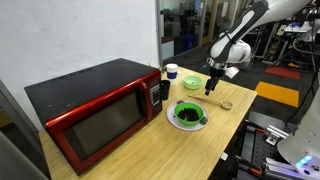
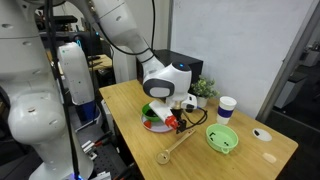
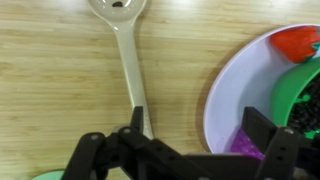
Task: Move the spoon to the left
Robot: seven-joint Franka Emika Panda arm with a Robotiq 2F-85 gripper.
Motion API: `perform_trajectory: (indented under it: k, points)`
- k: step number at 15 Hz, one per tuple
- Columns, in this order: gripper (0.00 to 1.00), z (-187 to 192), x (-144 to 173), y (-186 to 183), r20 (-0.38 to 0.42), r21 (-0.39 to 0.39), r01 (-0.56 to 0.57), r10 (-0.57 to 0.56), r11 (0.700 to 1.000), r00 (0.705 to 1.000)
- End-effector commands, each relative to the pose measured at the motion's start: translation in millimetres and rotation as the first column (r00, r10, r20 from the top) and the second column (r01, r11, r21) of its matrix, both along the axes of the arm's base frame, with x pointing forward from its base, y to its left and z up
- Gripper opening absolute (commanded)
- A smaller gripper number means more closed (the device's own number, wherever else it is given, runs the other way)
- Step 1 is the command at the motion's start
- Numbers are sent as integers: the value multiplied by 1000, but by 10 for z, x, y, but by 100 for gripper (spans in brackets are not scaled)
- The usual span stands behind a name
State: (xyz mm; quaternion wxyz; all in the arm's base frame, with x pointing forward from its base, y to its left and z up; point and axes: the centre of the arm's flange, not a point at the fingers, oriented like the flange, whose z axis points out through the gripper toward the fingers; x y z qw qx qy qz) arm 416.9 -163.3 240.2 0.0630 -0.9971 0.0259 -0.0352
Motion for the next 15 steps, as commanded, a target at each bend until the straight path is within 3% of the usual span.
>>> perform_trajectory:
  k: [1,6,15]
  points:
    - [100,-355,195,-235,-34,-78,-34,32,996,999]
    - [100,-615,247,-328,-56,-129,-81,74,988,996]
    - [100,-692,217,-232,-55,-129,-114,108,985,993]
